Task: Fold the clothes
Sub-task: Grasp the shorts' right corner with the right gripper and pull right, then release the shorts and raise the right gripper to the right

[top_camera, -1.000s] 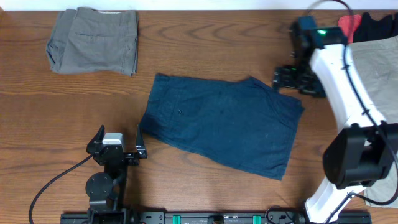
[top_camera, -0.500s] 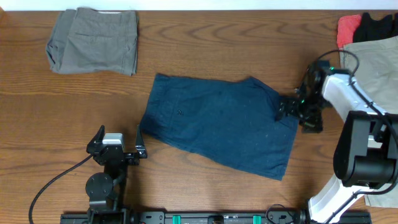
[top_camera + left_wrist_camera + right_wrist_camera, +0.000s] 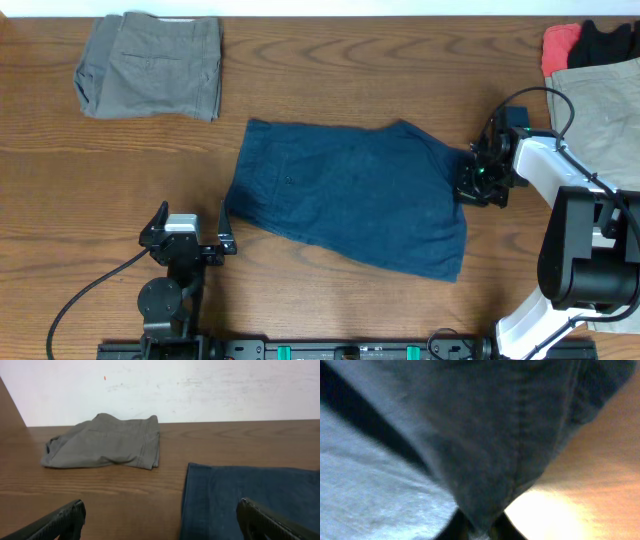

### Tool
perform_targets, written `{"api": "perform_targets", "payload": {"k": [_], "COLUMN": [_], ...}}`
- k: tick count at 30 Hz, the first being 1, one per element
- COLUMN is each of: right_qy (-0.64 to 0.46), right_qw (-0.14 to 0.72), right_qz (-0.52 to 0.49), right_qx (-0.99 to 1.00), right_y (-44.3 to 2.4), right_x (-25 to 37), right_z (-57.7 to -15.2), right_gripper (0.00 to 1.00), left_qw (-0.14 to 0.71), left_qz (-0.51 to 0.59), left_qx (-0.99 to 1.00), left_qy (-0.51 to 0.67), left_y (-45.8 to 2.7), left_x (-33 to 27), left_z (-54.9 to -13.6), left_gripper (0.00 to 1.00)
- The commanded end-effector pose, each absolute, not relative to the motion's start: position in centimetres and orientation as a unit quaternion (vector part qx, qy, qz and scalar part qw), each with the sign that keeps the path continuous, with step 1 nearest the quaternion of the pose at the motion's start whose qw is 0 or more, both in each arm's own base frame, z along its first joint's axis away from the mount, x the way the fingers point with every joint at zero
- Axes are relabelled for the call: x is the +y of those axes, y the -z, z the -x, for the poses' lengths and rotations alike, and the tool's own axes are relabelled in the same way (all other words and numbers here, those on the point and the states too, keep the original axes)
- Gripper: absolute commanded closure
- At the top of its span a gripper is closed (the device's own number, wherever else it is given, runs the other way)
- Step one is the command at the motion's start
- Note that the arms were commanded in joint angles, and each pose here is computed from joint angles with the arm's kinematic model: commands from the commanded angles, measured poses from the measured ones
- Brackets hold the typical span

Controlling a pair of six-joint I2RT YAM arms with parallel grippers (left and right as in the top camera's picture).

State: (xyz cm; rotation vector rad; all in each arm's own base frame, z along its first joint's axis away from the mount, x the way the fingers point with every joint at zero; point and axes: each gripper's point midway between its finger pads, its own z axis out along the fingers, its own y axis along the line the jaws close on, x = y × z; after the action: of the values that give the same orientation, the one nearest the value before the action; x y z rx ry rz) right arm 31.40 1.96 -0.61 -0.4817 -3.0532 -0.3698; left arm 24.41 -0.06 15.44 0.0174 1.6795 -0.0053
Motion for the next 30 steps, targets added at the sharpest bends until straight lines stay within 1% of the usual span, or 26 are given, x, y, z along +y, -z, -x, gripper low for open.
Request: {"api": "perform_targets", "payload": {"k": [1,11,15,21,22,23,24,25,26,30], "right_qy": [0.121,0.129,0.125,0.074,0.066,0.061,0.059,0.059,0.059,0.058], "right_qw": [0.018,-0.124,-0.137,-0.150,-0.150,-0.149,-0.149,-0.147,-0.144,-0.133], "right_qz": [0.146,0.121,0.121,0.126,0.124,0.124,0.120,0.119,0.119,0.122], "right_qx": [-0.982,-0.976,-0.975,-0.978,-0.979,-0.979,-0.980,-0.980,-0.981,-0.982], "right_y": [2.5,1.3,0.5,0.1,0.0,-0.1,-0.3,-0.6,-0.8,-2.5], "right_x": [2.4,2.0,1.8,-0.1,-0.4,-0.5,-0.6,-0.6,-0.6,-0.8], "right_z": [-31.3,-38.4,-39.4,-40.1,-40.2,-40.2,-40.3,-40.3,-40.3,-40.7], "right_gripper": [0.99,0.99,0.99,0.99,0.96,0.85,0.63,0.29,0.01,0.01], "left_qw": [0.653,0.653,0.653,0.653,0.653,0.653,0.653,0.653,0.653,0.653], "left_qz": [-0.002,-0.002,-0.002,-0.002,-0.002,-0.002,-0.002,-0.002,-0.002,-0.002], "left_qx": [0.757,0.757,0.757,0.757,0.757,0.757,0.757,0.757,0.757,0.757], "left_qy": [0.004,0.004,0.004,0.004,0.004,0.004,0.004,0.004,0.004,0.004], "left_y": [-13.9,-13.9,-13.9,-13.9,-13.9,-13.9,-13.9,-13.9,-13.9,-13.9], "left_x": [0.1,0.1,0.1,0.1,0.1,0.1,0.1,0.1,0.1,0.1], "left_z": [-24.4,-24.4,-24.4,-24.4,-24.4,-24.4,-24.4,-24.4,-24.4,-24.4], "left_gripper": [0.02,0.02,0.02,0.02,0.02,0.02,0.02,0.02,0.02,0.02]}}
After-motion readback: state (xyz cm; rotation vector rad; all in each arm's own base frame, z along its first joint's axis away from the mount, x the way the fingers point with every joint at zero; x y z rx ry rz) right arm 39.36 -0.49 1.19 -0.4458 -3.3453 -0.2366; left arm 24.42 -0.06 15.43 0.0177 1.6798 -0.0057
